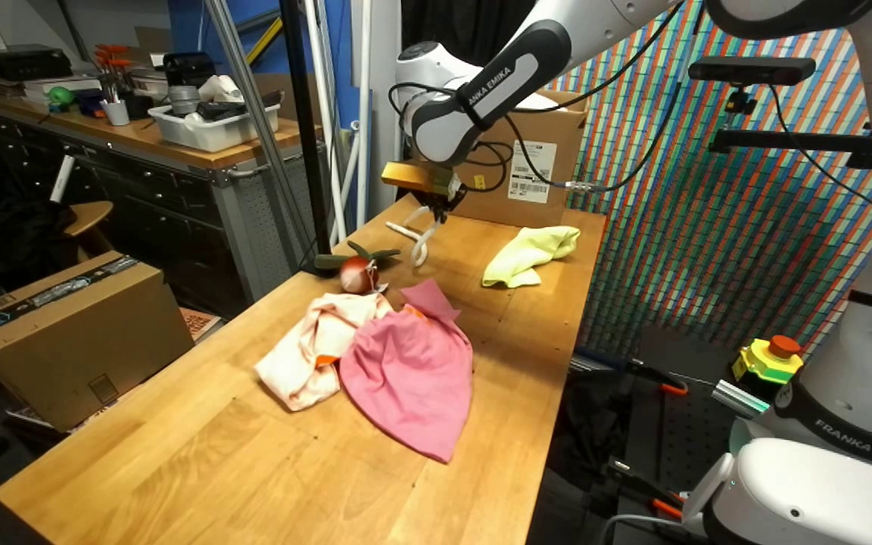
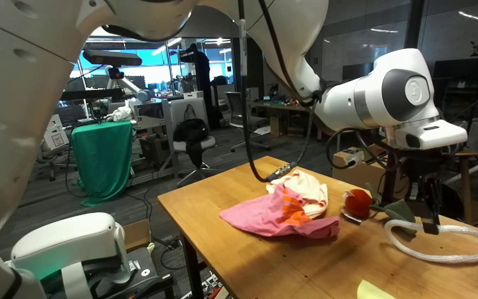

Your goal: Separate the things on the heap

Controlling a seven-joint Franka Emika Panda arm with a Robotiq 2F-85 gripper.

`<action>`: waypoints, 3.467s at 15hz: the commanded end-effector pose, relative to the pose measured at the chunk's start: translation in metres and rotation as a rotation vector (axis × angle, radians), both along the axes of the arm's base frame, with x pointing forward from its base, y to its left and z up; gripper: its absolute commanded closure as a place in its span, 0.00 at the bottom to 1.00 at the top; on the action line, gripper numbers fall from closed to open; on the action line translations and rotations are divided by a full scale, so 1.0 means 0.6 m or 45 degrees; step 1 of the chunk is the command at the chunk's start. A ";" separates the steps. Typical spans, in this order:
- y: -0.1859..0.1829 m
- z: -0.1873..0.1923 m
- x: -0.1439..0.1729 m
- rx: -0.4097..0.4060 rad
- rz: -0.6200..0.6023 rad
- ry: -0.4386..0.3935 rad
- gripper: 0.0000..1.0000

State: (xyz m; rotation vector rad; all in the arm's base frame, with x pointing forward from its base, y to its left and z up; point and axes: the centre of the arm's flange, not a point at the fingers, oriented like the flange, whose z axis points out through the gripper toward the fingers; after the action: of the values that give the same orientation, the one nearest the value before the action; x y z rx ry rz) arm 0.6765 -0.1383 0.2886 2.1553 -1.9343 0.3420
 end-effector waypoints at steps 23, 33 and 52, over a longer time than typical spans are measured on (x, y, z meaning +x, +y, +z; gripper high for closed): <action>0.084 0.026 -0.092 0.199 0.130 0.099 0.00; 0.214 0.048 -0.197 0.307 0.373 0.208 0.00; 0.353 -0.023 -0.281 0.528 1.270 0.450 0.00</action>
State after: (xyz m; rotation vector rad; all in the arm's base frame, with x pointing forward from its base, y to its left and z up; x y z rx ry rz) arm 0.5028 0.0651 0.2761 3.0464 -0.7522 -0.4046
